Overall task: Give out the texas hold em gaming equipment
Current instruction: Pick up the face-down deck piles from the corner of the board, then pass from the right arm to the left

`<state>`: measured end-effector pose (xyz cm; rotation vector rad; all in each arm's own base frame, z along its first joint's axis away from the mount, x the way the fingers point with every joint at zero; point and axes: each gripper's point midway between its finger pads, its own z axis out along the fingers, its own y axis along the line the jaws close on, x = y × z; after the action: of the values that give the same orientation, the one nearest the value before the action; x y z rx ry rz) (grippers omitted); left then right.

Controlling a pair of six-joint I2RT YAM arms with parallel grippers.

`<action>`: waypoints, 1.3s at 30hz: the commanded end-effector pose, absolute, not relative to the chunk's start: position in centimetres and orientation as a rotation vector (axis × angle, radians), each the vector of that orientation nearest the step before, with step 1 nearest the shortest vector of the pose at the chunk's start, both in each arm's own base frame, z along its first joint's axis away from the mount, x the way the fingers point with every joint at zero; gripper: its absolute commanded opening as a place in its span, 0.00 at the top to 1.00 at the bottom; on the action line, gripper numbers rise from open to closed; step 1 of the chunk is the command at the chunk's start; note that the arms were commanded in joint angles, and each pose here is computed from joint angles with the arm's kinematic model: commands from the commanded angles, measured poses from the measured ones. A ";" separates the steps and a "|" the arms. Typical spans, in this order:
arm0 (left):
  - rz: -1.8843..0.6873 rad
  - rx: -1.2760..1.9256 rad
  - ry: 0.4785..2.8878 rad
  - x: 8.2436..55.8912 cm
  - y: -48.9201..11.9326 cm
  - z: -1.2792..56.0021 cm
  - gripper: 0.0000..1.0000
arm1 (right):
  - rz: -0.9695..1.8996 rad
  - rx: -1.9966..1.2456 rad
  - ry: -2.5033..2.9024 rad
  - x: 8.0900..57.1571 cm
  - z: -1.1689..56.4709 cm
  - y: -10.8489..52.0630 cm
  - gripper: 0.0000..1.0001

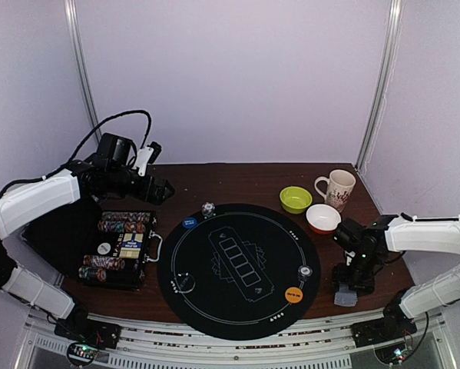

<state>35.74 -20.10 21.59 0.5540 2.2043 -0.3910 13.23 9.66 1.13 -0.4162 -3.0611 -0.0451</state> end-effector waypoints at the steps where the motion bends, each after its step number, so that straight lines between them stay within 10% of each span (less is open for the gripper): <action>1: -0.400 0.559 2.158 36.1 -20.1 22.5 0.02 | -0.012 -0.424 -3.017 11.6 -0.4 9.0 0.33; 21: -0.558 0.539 2.164 36.0 -20.7 22.9 0.02 | -0.005 -0.117 -3.226 17.1 7.8 11.4 0.44; 39: -1.346 0.675 2.196 27.0 -28.1 15.8 0.02 | -0.158 1.547 -2.854 18.2 9.0 38.0 0.42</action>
<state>29.91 -24.44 14.07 0.5763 2.3403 -1.0536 19.52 35.51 10.26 1.2138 -3.0515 -0.1920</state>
